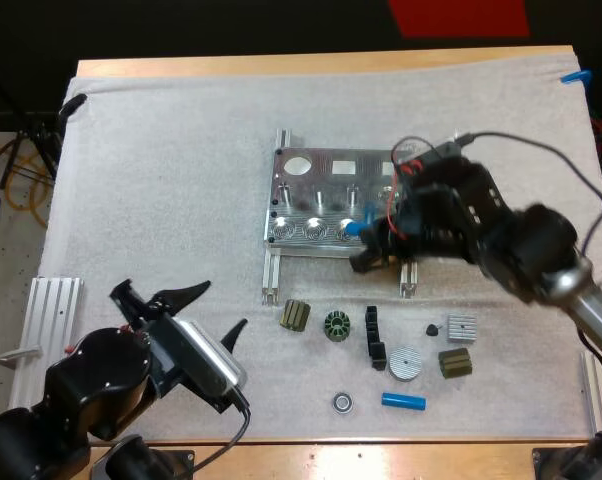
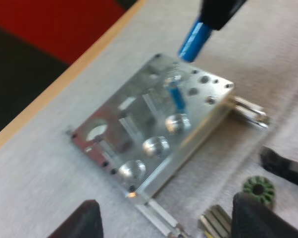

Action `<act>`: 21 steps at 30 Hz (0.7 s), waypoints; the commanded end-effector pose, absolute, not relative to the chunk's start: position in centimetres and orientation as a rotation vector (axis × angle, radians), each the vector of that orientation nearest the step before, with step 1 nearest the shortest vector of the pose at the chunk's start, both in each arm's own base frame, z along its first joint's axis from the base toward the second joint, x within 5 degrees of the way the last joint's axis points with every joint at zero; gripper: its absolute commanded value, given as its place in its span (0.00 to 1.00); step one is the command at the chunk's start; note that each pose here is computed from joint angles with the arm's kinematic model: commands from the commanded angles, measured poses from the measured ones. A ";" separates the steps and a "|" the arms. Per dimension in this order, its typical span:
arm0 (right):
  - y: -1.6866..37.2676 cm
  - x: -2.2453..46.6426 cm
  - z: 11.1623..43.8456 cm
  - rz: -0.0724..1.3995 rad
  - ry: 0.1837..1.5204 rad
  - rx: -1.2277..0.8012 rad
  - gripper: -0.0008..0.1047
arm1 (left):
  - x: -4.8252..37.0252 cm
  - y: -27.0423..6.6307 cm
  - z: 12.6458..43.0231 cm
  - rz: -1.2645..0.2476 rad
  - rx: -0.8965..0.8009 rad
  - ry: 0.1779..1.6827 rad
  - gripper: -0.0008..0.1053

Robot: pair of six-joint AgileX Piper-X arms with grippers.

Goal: Load cells from left to right

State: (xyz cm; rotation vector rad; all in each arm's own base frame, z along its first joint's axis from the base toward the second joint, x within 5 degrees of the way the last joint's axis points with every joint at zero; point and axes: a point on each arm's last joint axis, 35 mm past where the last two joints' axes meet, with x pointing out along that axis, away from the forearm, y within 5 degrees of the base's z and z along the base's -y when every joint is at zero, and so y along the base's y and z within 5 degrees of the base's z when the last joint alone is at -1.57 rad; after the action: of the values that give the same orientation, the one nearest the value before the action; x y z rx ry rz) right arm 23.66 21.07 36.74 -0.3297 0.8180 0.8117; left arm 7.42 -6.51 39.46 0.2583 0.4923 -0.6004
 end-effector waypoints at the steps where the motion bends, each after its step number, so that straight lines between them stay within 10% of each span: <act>1: 21.1 24.7 37.0 0.778 0.831 -0.367 0.01 | 7.4 -6.3 39.4 -0.541 0.221 0.485 0.53; 21: 23.6 33.9 28.8 0.591 1.138 -0.728 0.01 | 7.9 -6.6 38.4 -0.509 0.151 0.463 0.53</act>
State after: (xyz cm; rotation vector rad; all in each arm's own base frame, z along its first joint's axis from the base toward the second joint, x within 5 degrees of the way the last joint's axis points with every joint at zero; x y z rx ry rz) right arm 33.86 23.62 28.20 -0.7146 1.1520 0.5917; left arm 7.85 -6.69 38.13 0.1761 0.4842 -0.5315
